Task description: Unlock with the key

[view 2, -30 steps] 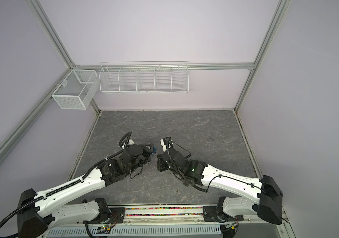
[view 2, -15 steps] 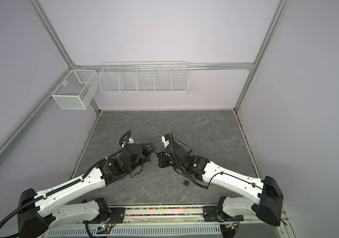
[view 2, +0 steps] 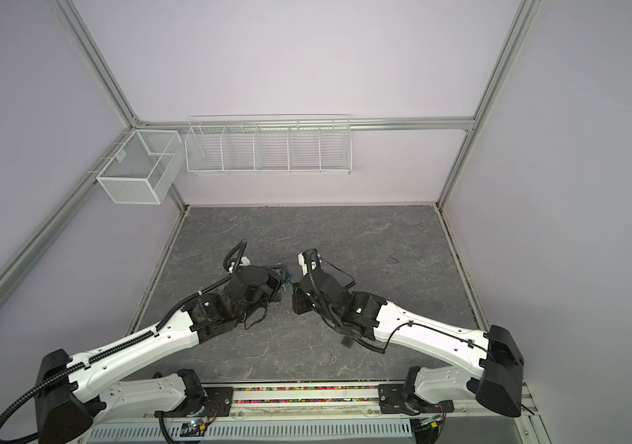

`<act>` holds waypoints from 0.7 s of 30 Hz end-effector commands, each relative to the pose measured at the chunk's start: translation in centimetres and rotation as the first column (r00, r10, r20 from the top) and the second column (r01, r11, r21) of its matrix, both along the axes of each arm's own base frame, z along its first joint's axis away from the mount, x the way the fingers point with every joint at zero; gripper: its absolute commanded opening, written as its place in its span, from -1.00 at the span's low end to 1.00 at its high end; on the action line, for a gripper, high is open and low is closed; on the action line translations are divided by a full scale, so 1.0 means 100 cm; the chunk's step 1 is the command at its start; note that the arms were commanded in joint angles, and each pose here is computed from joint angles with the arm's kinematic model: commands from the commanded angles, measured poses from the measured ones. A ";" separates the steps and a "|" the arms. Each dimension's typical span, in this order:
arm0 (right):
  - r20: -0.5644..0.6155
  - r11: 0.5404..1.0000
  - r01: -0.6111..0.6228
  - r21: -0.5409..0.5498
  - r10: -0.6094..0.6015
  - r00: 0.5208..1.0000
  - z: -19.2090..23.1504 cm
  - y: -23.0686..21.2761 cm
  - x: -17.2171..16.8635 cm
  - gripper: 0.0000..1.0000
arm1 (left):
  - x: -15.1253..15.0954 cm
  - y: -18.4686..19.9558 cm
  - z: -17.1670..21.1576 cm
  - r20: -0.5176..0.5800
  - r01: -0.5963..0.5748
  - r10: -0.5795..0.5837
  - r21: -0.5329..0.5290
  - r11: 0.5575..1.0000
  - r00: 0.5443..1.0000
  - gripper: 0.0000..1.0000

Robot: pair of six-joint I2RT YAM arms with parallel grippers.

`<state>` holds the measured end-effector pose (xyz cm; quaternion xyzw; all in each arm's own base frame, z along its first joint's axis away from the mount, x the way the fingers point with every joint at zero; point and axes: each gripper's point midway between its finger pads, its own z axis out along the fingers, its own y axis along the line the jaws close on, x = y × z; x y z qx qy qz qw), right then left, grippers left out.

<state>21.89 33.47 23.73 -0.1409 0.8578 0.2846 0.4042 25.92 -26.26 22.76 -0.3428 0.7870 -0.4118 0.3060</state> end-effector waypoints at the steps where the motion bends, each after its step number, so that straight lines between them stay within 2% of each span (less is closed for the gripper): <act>1: 0.149 0.993 -0.017 0.120 -0.001 0.989 0.043 0.020 0.007 -0.87 | -0.009 -0.017 0.006 -0.034 0.070 -0.071 -0.035 0.997 0.997 -1.00; 7: 0.141 0.986 -0.075 0.149 0.054 0.989 0.035 0.031 0.000 -0.87 | -0.010 -0.015 0.008 -0.039 0.049 -0.052 -0.074 0.996 0.998 -1.00; 10: 0.101 0.985 -0.052 0.165 0.036 0.994 0.031 0.026 -0.003 -0.87 | -0.010 -0.010 0.009 -0.039 0.025 -0.028 -0.094 0.995 0.999 -1.00; 15: 0.102 0.991 -0.008 0.133 -0.005 0.995 0.013 0.014 -0.004 -0.87 | -0.010 0.002 0.007 -0.051 -0.038 0.032 -0.131 0.991 0.998 -1.00; 21: 0.174 0.989 0.006 0.147 -0.032 0.984 0.008 0.006 -0.008 -0.87 | -0.009 0.007 0.011 -0.060 -0.087 0.076 -0.197 0.977 0.995 -1.00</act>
